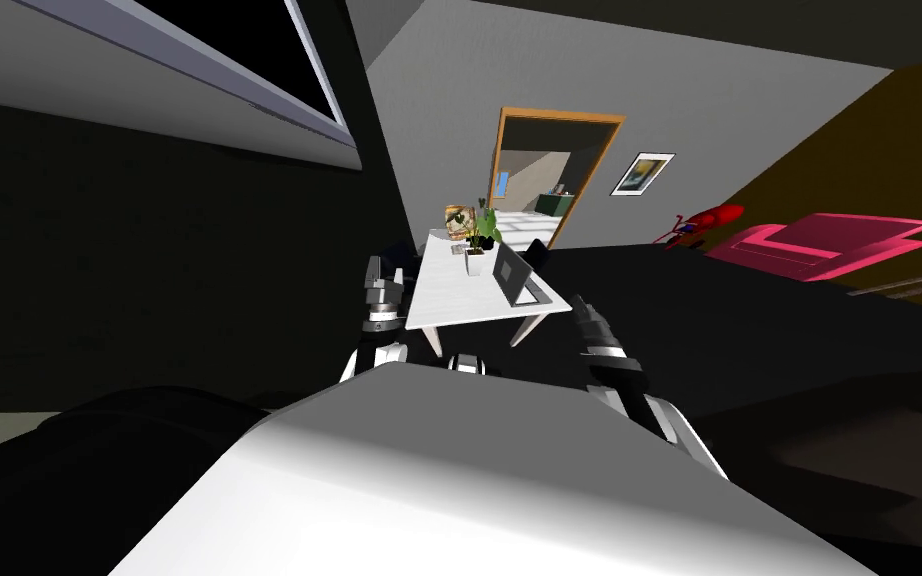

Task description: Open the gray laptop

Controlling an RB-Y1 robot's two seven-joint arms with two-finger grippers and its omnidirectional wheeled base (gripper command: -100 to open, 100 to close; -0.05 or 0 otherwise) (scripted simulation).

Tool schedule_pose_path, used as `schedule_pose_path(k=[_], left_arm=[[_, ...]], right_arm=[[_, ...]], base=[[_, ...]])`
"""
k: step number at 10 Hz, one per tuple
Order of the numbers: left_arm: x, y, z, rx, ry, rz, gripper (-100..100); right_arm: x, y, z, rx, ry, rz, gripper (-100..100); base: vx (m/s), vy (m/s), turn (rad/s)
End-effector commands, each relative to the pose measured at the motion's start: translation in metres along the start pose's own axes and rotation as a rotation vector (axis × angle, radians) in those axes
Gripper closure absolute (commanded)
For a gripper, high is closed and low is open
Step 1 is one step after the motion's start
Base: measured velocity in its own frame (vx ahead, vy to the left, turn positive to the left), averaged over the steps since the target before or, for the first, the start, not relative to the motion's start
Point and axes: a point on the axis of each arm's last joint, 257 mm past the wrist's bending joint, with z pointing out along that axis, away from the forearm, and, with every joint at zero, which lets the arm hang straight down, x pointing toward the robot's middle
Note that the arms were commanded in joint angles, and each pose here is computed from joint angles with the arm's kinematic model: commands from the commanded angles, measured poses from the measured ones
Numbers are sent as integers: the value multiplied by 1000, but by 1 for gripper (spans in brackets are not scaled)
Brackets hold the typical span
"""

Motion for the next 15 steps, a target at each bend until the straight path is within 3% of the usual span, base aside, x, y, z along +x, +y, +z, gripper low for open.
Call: schedule_pose_path(k=[1, 8, 15], left_arm=[[0, 0, 0, 0, 0, 0, 0], [0, 0, 0, 0, 0, 0, 0], [0, 0, 0, 0, 0, 0, 0]], right_arm=[[4, -38, -6, 80, 70, -154, -100], [-12, -118, -19, 219, 205, -515, -100], [-59, -181, -16, 312, 304, -926, -100]], base=[[19, 50, 116], [9, 62, 111], [9, 121, 115]])
